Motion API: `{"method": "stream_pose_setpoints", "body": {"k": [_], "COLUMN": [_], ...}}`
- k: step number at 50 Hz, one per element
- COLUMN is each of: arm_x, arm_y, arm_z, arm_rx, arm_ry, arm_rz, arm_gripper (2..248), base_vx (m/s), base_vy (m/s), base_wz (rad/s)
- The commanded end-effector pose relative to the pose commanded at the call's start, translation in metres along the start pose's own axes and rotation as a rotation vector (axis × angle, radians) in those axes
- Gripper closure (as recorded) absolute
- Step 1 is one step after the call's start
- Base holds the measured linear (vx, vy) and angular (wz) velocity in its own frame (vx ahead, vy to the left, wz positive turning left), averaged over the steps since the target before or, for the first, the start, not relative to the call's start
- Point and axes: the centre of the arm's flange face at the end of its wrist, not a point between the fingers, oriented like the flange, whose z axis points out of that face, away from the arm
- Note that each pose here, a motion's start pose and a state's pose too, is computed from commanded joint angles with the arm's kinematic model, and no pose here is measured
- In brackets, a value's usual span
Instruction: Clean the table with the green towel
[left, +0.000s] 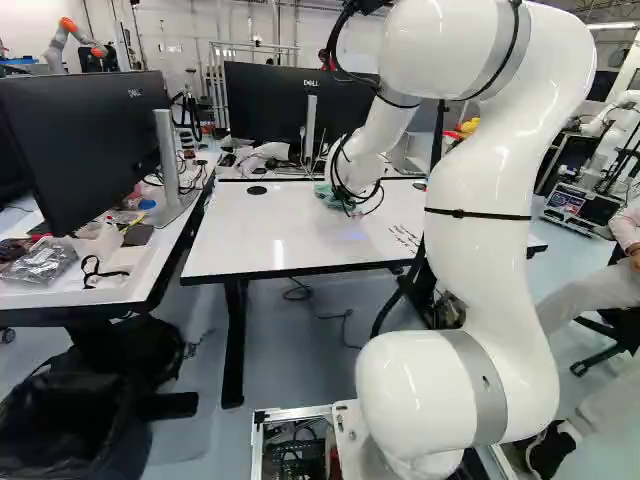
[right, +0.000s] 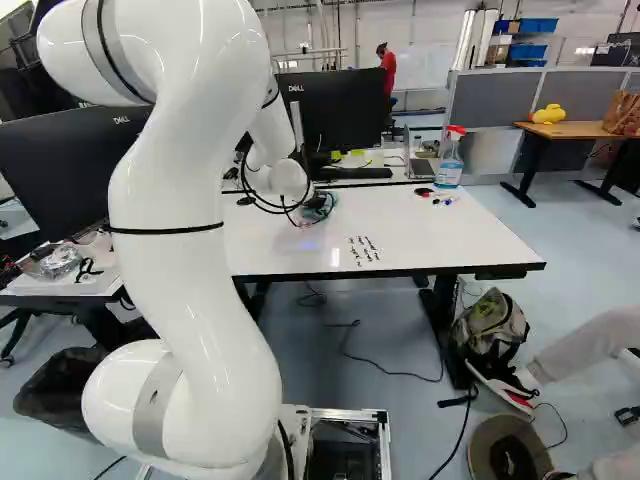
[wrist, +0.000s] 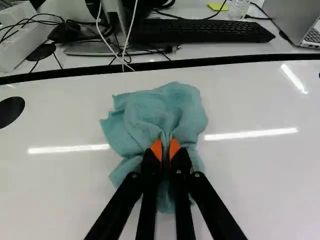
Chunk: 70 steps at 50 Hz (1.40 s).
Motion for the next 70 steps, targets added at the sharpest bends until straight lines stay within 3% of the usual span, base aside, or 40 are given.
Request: {"method": "stream_pose_setpoints", "body": {"k": [14, 49, 70], "arm_x": [0.002, 0.033, 0.051], "arm_y": [0.003, 0.041, 0.033], "arm_z": [0.003, 0.049, 0.078], "arm_rx": [-0.004, -0.05, -0.038], "arm_ry": [0.002, 0.042, 0.07], "arm_rz": [0.003, 0.041, 0.03], "arm_gripper": [213, 213, 213], "base_vx": [0.0, 0.0, 0.0], "base_vy": [0.0, 0.0, 0.0], "base_wz": [0.0, 0.0, 0.0]}}
